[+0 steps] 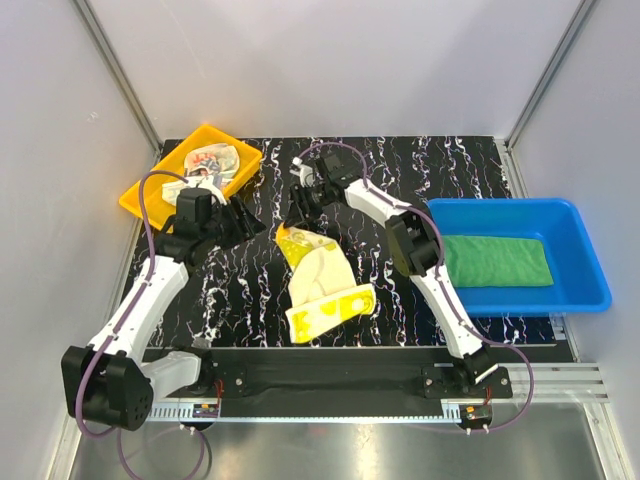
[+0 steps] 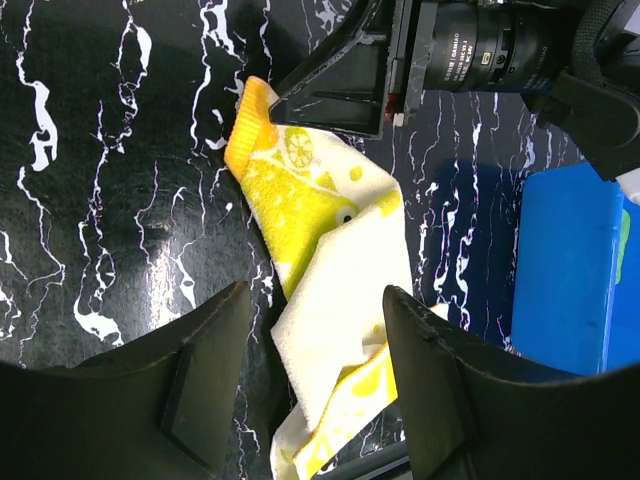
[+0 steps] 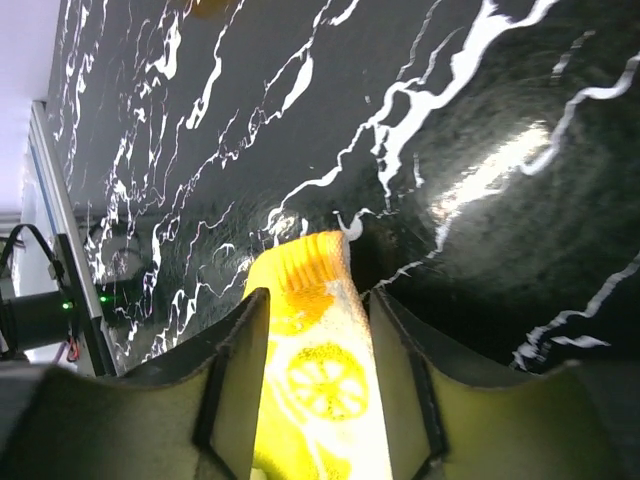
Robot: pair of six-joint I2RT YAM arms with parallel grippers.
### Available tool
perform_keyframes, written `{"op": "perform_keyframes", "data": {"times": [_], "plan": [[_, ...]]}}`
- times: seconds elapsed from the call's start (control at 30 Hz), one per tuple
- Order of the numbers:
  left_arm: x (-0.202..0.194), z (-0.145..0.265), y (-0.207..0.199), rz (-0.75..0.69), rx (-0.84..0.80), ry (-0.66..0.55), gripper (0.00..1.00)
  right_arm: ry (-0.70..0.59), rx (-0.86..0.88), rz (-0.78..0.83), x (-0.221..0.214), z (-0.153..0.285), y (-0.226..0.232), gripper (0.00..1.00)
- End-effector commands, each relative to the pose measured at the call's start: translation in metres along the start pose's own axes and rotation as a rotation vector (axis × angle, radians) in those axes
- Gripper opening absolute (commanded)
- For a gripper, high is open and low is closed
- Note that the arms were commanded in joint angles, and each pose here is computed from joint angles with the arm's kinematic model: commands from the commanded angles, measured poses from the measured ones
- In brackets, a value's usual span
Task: Fold and stack the towels
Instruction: Flatten out the crumpled towel
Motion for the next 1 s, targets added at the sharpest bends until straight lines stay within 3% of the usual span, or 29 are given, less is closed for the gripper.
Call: {"op": "perform_keyframes", "data": {"times": [0.0, 0.2, 0.23, 0.37, 0.57, 0.8, 0.97], "plan": [[0.003, 0.002, -0.005, -0.03, -0.048, -0.01, 0.6, 0.032, 0.036, 0.039, -0.008, -0.014, 0.009, 0.48], [0.001, 0.002, -0.002, -0.028, -0.031, -0.019, 0.6, -0.041, -0.097, 0.084, 0.017, 0.005, 0.025, 0.1], [0.001, 0.003, -0.002, -0.029, -0.032, -0.018, 0.6, -0.058, -0.123, 0.092, 0.022, 0.011, 0.029, 0.01], [0.002, 0.004, -0.003, -0.017, -0.028, -0.03, 0.6, -0.215, -0.088, 0.198, 0.047, 0.056, 0.083, 0.0], [0.006, 0.009, -0.003, -0.009, 0.01, -0.044, 0.6, -0.227, -0.154, 0.175, 0.028, 0.093, 0.109, 0.0], [0.006, 0.005, -0.002, 0.002, 0.044, -0.019, 0.61, -0.168, -0.448, 0.08, -0.022, 0.133, 0.087, 0.0], [0.005, -0.008, 0.001, 0.025, 0.06, 0.01, 0.61, -0.117, -0.668, -0.113, -0.057, 0.172, 0.051, 0.0]]}}
Point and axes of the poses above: each gripper's point midway between its finger pads, its own z axis back along the fingers, its own y axis along the line the jaws close on, x = y × z, the point moved 9 cm from there along z, back along the fingers, and after that the axes turned 2 degrees about z, right-handed, at the moved point
